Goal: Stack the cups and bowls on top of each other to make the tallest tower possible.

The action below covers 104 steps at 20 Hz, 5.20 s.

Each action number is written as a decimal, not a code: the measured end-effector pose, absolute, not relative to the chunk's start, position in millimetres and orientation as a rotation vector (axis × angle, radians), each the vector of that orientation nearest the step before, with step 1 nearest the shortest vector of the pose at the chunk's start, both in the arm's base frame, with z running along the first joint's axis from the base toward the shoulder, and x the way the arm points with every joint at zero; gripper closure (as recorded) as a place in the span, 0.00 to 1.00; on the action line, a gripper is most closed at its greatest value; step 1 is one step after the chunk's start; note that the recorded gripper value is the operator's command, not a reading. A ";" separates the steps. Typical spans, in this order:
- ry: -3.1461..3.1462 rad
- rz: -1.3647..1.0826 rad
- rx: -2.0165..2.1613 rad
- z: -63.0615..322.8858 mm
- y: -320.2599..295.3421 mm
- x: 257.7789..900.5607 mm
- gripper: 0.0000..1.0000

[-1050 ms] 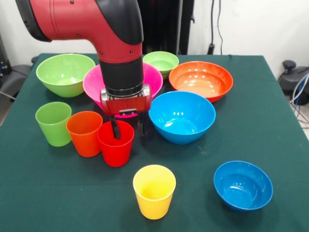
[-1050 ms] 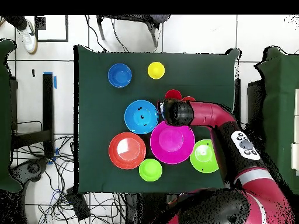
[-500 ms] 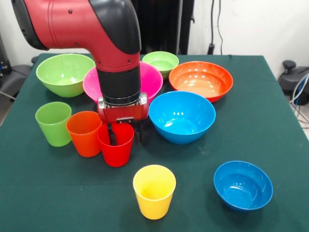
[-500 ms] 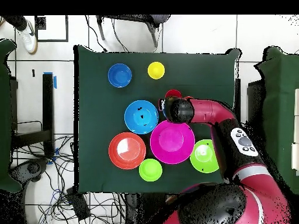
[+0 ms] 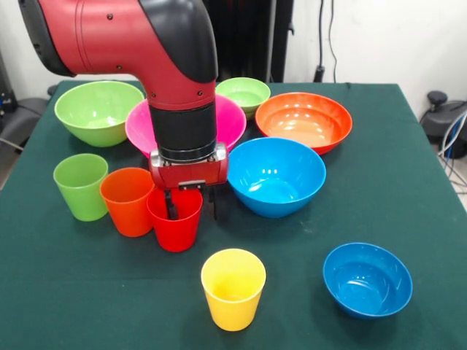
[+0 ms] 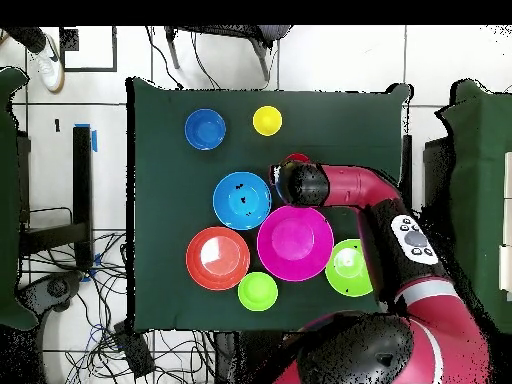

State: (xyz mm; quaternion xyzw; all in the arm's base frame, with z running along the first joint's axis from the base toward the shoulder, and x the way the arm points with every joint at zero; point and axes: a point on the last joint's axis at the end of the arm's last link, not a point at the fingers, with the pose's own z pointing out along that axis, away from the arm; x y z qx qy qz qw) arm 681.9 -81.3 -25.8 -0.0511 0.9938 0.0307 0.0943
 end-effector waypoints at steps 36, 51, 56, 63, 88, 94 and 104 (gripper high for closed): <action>2.894 0.012 -0.254 40.0 -54.8 695.0 1.00; 2.890 0.046 -0.332 101.7 8.5 668.6 1.00; 2.920 0.080 -0.338 97.5 21.8 653.8 1.00; 2.969 0.114 -0.364 85.7 33.3 627.6 1.00; 3.011 0.202 -0.443 17.6 85.1 587.7 1.00; 3.051 0.187 -0.440 -0.8 81.7 572.4 1.00; 3.073 0.151 -0.426 -6.8 70.3 566.9 1.00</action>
